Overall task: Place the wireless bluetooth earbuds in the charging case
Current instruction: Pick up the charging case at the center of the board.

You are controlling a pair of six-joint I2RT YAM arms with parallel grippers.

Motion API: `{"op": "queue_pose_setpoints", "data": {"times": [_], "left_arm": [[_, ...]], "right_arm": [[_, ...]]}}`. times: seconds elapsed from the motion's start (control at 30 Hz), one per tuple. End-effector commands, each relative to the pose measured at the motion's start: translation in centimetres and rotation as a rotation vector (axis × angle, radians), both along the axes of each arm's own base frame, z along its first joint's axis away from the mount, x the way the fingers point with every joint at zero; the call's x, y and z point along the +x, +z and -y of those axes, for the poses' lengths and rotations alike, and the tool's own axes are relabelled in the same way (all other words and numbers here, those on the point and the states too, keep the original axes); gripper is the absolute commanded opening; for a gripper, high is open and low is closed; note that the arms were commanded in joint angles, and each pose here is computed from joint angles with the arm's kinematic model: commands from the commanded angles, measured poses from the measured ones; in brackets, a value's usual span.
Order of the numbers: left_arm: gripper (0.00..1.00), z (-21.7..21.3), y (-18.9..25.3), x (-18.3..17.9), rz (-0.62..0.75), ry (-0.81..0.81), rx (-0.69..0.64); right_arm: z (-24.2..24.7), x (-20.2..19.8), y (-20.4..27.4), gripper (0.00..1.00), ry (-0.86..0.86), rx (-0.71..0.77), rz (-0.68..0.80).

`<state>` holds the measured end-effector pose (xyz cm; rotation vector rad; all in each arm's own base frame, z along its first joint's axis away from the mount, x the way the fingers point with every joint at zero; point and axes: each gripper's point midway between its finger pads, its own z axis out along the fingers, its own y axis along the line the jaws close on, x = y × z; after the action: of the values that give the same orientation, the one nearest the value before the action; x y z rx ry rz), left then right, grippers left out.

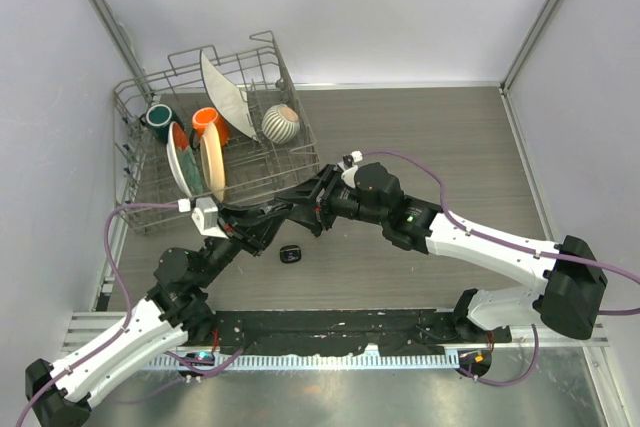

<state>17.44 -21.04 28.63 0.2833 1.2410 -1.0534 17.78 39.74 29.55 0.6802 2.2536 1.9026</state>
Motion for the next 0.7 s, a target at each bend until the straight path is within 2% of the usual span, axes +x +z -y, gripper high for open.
{"op": "queue_pose_setpoints", "data": {"times": [0.0,0.07,0.17,0.27,0.3,0.33,0.47,0.67], "left_arm": [[0.13,0.4,2.2,-1.2,0.065,-0.057,-0.030],[0.05,0.4,2.1,-1.1,0.068,-0.056,-0.029],[0.01,0.0,2.3,-1.0,0.069,-0.037,-0.051],[0.19,-0.7,2.6,-1.0,0.077,-0.017,-0.098],[0.33,-0.8,2.4,-1.0,0.075,-0.013,-0.102],[0.36,-0.9,2.4,-1.0,0.073,-0.006,-0.108],[0.42,-1.1,2.4,-1.0,0.078,0.001,-0.106],[0.43,-0.9,2.5,-1.0,0.085,-0.007,-0.103]], "right_arm": [[0.0,-0.1,4.2,0.01,-0.002,0.098,0.069],[0.1,-0.1,4.3,0.01,-0.002,0.104,0.071],[0.1,-0.1,4.5,0.01,-0.007,0.128,0.063],[0.3,-0.2,4.9,0.01,-0.008,0.177,0.050],[0.2,-0.2,4.9,0.01,-0.009,0.182,0.050],[0.2,-0.2,5.1,0.01,-0.008,0.187,0.051],[0.1,-0.3,5.2,0.01,0.001,0.191,0.044],[-0.1,-0.4,4.7,0.01,0.011,0.188,0.028]]}}
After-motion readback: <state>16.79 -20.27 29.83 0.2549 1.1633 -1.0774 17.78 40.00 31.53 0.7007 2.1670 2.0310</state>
